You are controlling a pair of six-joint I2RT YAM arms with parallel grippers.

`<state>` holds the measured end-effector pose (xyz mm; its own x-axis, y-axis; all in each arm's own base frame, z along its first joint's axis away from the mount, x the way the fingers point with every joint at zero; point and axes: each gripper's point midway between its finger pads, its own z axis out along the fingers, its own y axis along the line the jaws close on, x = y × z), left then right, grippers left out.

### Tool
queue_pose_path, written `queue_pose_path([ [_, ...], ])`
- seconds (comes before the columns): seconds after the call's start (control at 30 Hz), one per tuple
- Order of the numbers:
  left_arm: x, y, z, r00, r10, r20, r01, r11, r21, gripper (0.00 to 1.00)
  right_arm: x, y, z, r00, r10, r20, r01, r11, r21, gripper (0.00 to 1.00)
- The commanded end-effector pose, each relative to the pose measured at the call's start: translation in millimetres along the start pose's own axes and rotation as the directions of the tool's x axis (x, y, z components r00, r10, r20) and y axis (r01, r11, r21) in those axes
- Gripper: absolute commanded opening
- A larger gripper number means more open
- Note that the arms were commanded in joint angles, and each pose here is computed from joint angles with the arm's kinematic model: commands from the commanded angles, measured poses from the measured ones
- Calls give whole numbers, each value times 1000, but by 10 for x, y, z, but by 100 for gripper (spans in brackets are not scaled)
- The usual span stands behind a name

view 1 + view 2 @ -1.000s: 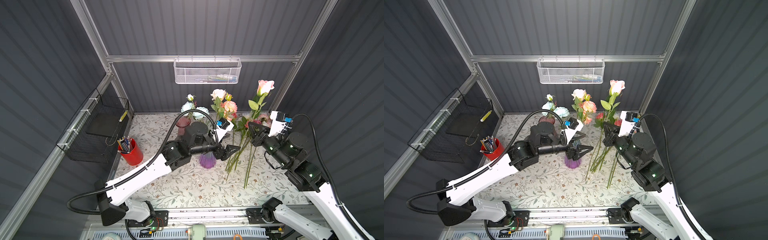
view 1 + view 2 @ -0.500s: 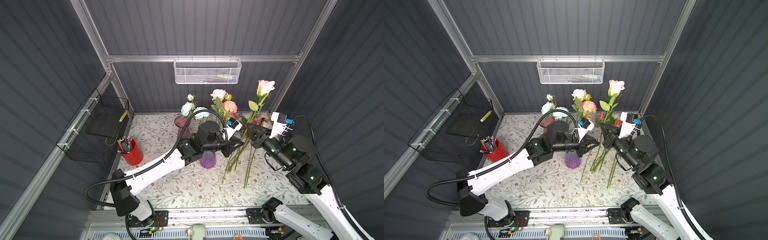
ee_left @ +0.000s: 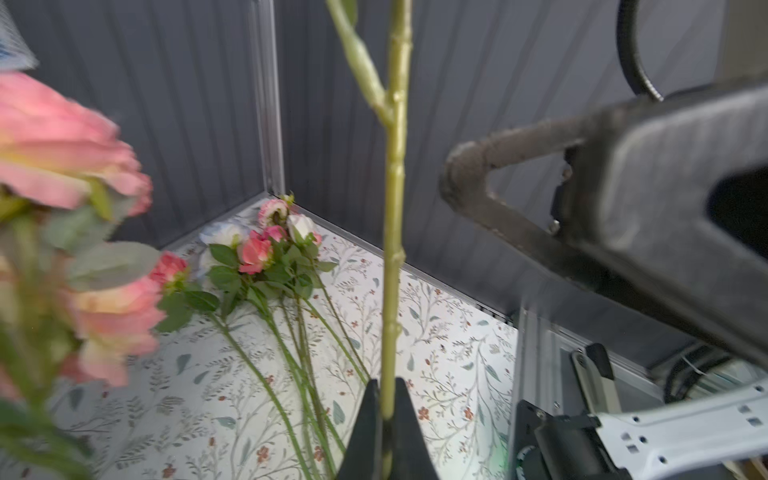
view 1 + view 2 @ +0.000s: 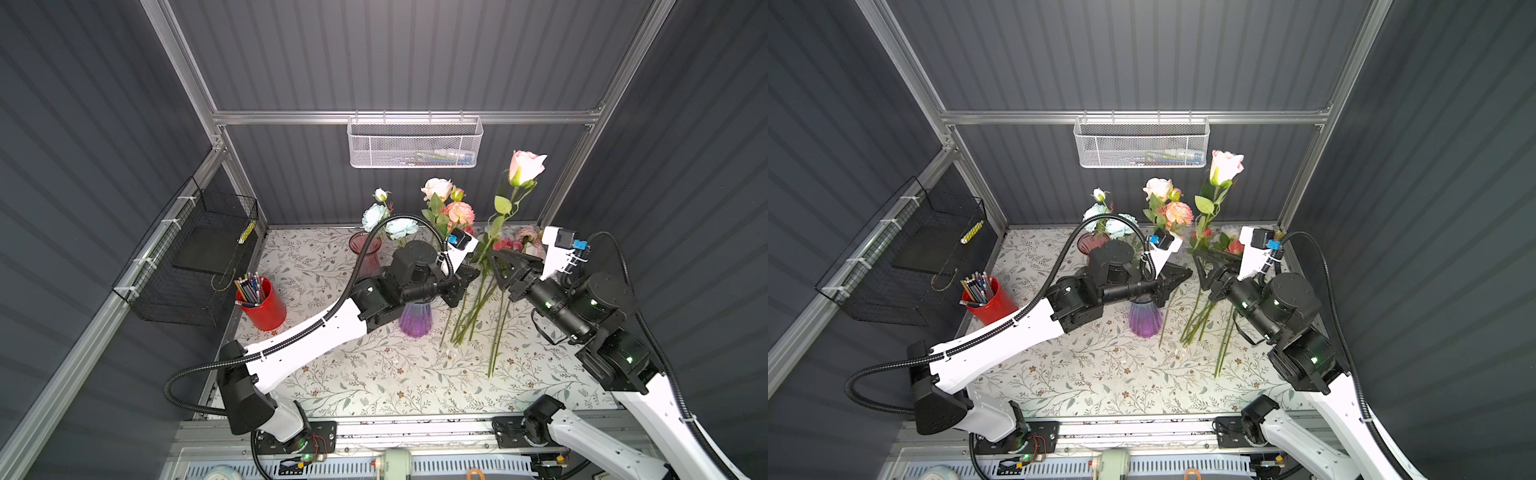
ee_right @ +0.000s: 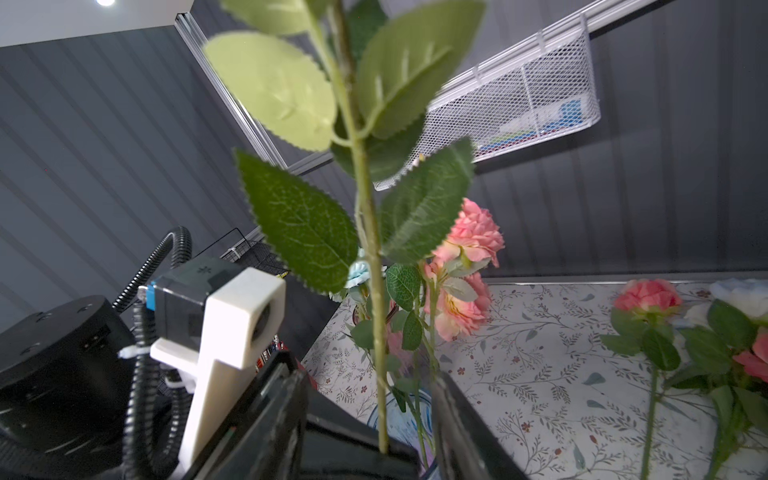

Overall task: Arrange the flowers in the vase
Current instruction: 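Lower the pink rose into the vase with left gripper while right gripper withdraws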

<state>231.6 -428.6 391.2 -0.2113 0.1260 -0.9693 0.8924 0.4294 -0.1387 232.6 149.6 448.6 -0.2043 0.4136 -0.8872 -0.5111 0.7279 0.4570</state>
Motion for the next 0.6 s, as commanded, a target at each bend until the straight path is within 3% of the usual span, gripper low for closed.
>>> queue_pose_path([
  [0.0, -665, 195, -442, 978, 141, 153, -110, 974, -196, 0, -150, -40, -165, 998, -44, 52, 42, 998, 47, 53],
  [0.07, -763, 324, -519, 964, 214, 158, -161, 943, -291, 0, -129, -172, -205, 997, -59, 57, 52, 992, 115, 54],
  [0.23, -867, 460, -528, 931, 329, 158, -246, 886, -394, 0, -63, -318, -254, 995, -81, 57, 70, 982, 177, 55],
  [0.57, -743, 658, -232, 914, 385, 130, -289, 841, -458, 0, 47, -367, -213, 996, -85, 23, 79, 979, 186, 55],
])
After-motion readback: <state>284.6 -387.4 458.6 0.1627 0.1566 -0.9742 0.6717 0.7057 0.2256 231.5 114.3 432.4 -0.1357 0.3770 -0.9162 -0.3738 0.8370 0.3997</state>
